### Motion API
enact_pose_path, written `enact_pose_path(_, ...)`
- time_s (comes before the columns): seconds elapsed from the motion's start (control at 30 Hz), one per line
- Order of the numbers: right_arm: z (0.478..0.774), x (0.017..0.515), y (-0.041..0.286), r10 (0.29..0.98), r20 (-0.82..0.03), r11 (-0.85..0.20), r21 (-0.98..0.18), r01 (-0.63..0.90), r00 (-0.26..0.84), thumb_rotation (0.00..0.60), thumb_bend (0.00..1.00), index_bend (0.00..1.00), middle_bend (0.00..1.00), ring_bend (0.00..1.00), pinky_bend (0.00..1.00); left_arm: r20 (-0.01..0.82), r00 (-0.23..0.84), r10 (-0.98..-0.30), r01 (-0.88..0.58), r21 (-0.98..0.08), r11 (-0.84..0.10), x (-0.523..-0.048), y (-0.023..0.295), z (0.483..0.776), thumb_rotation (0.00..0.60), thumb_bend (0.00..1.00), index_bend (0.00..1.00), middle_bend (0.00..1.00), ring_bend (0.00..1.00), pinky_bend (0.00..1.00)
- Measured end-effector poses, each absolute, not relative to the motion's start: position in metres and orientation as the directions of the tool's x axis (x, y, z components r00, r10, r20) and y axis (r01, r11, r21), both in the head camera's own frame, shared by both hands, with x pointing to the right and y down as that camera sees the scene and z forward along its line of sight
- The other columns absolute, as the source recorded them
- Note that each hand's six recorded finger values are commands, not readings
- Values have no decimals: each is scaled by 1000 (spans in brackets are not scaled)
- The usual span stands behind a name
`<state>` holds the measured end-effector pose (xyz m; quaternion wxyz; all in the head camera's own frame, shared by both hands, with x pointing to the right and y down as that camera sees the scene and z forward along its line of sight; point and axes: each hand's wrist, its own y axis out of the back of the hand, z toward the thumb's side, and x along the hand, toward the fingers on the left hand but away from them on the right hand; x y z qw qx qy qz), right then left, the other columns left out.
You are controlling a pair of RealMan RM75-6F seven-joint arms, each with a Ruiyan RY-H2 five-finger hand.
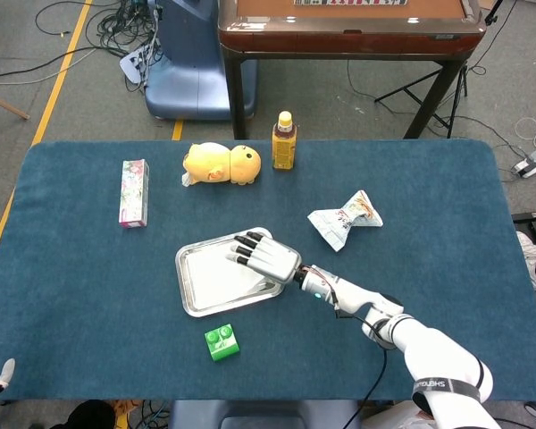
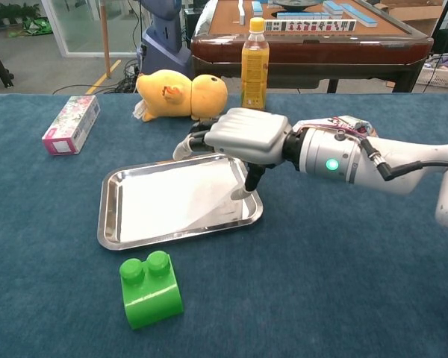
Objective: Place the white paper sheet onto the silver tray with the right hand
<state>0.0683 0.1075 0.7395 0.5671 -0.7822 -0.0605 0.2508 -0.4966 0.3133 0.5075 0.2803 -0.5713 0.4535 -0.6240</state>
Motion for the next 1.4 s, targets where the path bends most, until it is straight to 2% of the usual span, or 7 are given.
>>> enact_pose_path(0.33,739,76,105,390,-353,-389,-900,-196,850,600,0,5,105,17,160,455,-190,-870,-169,-888,-428,-498,314,507,600,335,67,22,37,0)
enact_pose_path(0.67,730,96,109,385,-390,-415,-883,-221,836,600,0,0,82,0,140,453,-182,-873,-167,-889,-426,-495,313,505,600,335,67,22,37,0)
enact_pose_path(0.9,716,114,113,400,-377,-401,-892,-210,836,600,0,0,82,0,140,445,-178,-878,-162,-893,-420,-494,311,503,600,335,67,22,37,0)
enact_pose_path(1.03,702,127,112,442,-352,-392,-903,-175,825,600,0,0,103,15,139,438,-180,-881,-158,-897,-413,-495,309,502,600,335,67,22,37,0)
enact_pose_path(1.17,684,144,110,523,-312,-374,-920,-116,793,600,47,15,181,98,197,433,-174,-885,-159,-899,-408,-495,306,503,600,335,67,22,37,0)
enact_pose_path(1.33,653,177,110,642,-282,-360,-932,-44,713,600,214,181,273,183,306,418,-173,-892,-158,-906,-393,-498,301,503,600,335,67,22,37,0)
enact_pose_path(1.4,643,191,110,677,-276,-345,-938,-37,682,600,252,230,299,210,340,415,-171,-894,-159,-907,-390,-499,299,504,600,335,67,22,37,0)
